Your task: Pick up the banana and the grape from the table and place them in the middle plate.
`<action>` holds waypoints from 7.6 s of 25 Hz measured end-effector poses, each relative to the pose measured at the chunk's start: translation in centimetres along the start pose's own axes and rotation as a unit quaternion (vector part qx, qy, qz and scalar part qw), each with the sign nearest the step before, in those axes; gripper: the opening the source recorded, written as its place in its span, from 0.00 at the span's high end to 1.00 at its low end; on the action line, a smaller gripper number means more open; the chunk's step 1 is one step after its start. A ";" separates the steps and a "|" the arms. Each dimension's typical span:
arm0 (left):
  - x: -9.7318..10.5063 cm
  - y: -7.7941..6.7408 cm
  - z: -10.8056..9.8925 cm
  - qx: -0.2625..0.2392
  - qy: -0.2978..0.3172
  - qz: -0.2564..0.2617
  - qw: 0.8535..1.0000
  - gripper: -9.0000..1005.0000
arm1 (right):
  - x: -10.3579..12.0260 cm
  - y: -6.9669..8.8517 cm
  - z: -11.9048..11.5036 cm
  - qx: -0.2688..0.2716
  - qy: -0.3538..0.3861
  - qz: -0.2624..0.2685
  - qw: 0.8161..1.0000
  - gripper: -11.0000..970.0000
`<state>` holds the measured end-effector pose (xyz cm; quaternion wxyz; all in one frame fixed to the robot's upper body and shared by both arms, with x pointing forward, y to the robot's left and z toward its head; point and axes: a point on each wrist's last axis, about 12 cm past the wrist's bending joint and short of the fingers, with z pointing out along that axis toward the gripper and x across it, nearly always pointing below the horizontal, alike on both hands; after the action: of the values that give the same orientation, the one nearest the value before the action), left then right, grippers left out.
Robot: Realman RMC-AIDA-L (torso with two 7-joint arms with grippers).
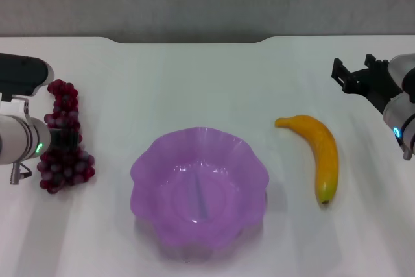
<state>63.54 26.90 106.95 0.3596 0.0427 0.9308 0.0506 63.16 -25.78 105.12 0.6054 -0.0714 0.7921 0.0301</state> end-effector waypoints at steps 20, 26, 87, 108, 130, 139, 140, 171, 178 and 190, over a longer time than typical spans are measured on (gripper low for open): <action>-0.3 -0.1 0.0 0.002 -0.009 0.007 1.000 0.63 | -0.1 0.2 0.0 -0.002 -0.004 0.000 1.000 0.29; -0.3 -0.1 0.0 0.002 -0.011 0.007 1.000 0.63 | -0.1 0.1 0.0 -0.002 -0.004 0.000 1.000 0.29; -6.1 -1.2 -5.5 0.032 -0.141 0.028 0.989 0.71 | 0.2 -0.2 -0.2 0.003 -0.003 0.003 1.000 0.29; -7.8 -1.5 -10.6 0.073 -0.181 0.037 0.980 0.73 | 0.4 -0.4 -0.3 0.006 -0.001 0.003 1.000 0.29; -6.4 -3.6 -20.4 0.125 -0.211 0.137 0.960 0.75 | 0.9 -1.0 -0.7 0.013 0.006 0.003 1.000 0.29; -5.1 -6.1 -20.2 0.157 -0.206 0.178 0.950 0.76 | 1.0 -1.2 -0.8 0.016 0.003 0.004 1.000 0.29; -5.0 -6.3 -20.2 0.159 -0.204 0.181 0.949 0.76 | 1.0 -1.2 -0.8 0.016 0.003 0.004 1.000 0.29; -2.3 -11.1 -16.4 0.172 -0.129 0.244 0.946 0.76 | 0.7 -1.3 -0.8 0.019 -0.006 0.009 1.000 0.29; -1.0 -12.8 -15.8 0.137 -0.132 0.279 0.941 0.45 | 0.8 -1.3 -0.8 0.019 -0.006 0.010 1.000 0.29; -2.1 -12.3 -15.9 0.136 -0.172 0.239 0.946 0.12 | 0.8 -1.3 -0.9 0.020 -0.005 0.010 1.000 0.29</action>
<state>53.83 13.42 118.46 0.4824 0.3200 0.8154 0.0000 62.33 -27.25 104.62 0.6106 -0.0515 0.7900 0.0208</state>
